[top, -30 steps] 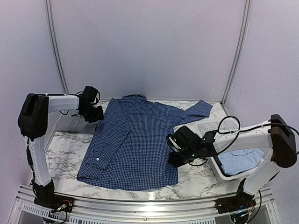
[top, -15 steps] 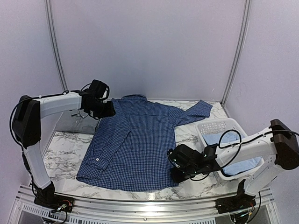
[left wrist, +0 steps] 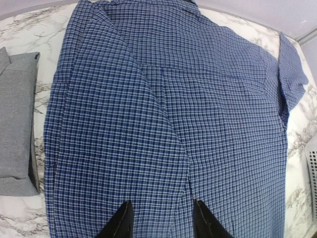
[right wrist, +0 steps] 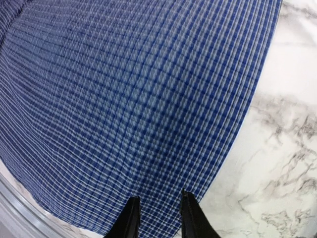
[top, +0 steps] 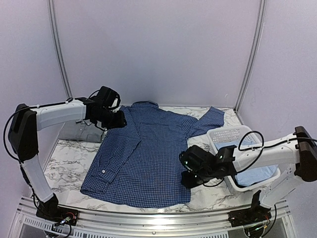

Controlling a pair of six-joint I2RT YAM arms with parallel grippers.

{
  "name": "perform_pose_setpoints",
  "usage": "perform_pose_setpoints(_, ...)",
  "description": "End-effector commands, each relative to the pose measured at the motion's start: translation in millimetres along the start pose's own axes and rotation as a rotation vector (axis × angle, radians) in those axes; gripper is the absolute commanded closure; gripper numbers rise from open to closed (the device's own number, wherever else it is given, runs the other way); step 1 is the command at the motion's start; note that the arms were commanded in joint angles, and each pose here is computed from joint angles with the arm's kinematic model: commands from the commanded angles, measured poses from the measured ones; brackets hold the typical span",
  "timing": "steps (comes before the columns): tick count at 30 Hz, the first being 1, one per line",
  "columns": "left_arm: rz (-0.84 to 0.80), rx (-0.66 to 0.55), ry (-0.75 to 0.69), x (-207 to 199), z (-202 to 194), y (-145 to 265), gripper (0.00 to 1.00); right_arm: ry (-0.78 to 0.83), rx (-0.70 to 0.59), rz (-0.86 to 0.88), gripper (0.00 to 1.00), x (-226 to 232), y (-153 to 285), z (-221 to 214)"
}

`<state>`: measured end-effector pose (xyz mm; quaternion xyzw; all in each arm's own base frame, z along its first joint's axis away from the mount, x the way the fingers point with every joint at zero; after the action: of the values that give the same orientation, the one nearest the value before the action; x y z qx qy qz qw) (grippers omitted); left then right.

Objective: Fold and stack the long sleeve shirts
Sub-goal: Move the right arm to the center of the board with the 1/3-folded shirt, then move the bin to the corner of the board.

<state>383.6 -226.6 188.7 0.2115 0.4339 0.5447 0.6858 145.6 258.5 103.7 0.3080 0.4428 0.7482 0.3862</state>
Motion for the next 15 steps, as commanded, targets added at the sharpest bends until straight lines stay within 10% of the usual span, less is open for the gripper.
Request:
perform_pose_setpoints(1,-0.03,0.01,-0.024,-14,-13,20,0.57,0.001,-0.182,0.003,0.73,-11,25,70)
perform_pose_setpoints(15,-0.09,0.049,-0.108,-54,-55,31,0.57,-0.17,-0.506,-0.221,0.65,-169,76,227)
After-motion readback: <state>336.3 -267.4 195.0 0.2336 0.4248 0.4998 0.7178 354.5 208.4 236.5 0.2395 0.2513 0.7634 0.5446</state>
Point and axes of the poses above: each gripper's point midway between its finger pads, its own y axis back along the fingers, its own x axis along the line the jaws close on, z = x × y, the point moved 6 cm from there along y, back along the fingers, and after that the axes turned 9 degrees about y, right-handed, at the moved point
